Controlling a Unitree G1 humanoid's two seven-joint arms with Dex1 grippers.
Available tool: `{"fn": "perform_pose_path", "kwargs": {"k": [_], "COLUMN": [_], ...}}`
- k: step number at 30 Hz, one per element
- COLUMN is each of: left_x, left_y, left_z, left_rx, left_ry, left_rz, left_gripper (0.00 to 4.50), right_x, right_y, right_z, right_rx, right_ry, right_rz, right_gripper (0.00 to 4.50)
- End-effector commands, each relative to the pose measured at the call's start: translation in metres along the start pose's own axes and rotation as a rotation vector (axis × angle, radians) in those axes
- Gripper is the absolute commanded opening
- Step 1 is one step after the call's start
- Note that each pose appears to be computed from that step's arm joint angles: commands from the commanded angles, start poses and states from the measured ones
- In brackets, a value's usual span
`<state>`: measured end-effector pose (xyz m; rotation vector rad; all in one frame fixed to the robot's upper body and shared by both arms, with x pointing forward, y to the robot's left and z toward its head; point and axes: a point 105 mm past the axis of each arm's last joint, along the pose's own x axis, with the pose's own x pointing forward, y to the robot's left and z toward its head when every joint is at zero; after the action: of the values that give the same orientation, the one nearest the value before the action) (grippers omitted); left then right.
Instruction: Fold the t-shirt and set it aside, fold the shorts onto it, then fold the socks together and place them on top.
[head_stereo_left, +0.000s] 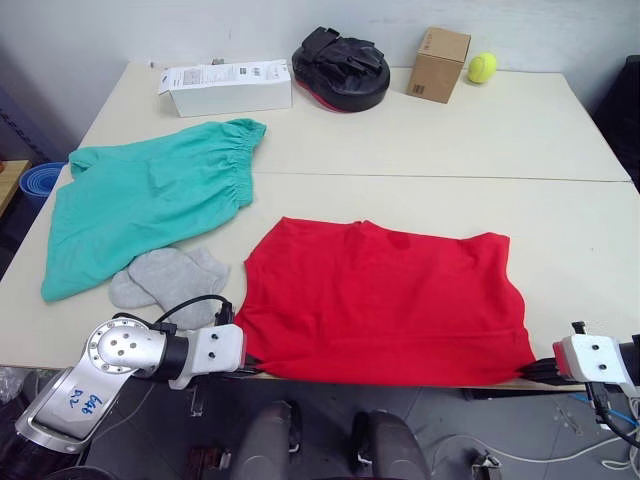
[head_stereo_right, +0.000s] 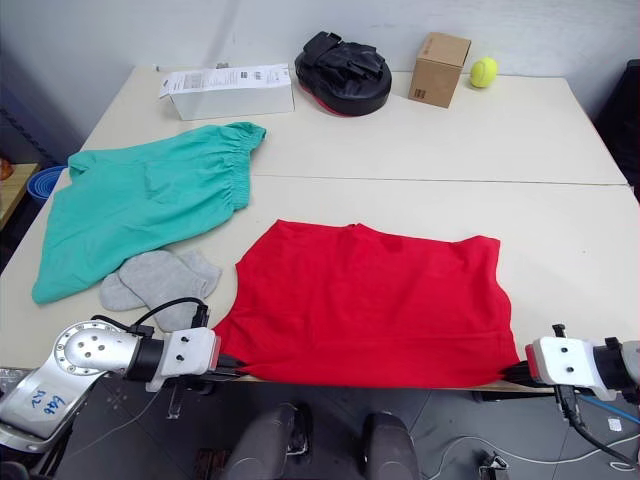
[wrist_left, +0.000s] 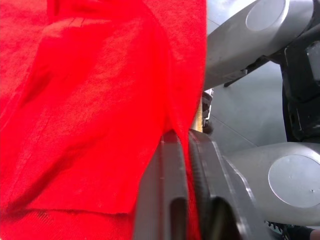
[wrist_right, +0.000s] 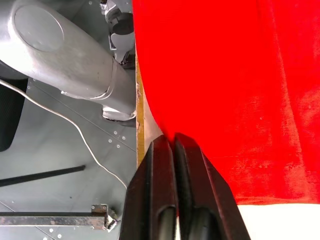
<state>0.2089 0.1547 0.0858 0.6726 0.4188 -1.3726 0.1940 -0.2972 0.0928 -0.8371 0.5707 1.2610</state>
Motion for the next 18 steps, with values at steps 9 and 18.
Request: {"fn": "perform_pose_path", "kwargs": {"k": [9,18], "left_x": [-0.039,-0.071], "left_y": [0.017,0.114], "left_z": [0.014,0.038], "left_rx": [-0.183,-0.340], "left_ry": [-0.087,-0.247], "left_rz": [0.009,0.217], "left_gripper": [3.91,4.47], "right_x": [-0.033,-0.031], "right_y": [-0.021,-0.109], "right_z": [0.046,0.082], "right_rx": [0.151,0.276], "right_ry": [-0.143,-0.265], "right_rz": [-0.002,-0.248], "right_gripper": [4.12,4.50]}}
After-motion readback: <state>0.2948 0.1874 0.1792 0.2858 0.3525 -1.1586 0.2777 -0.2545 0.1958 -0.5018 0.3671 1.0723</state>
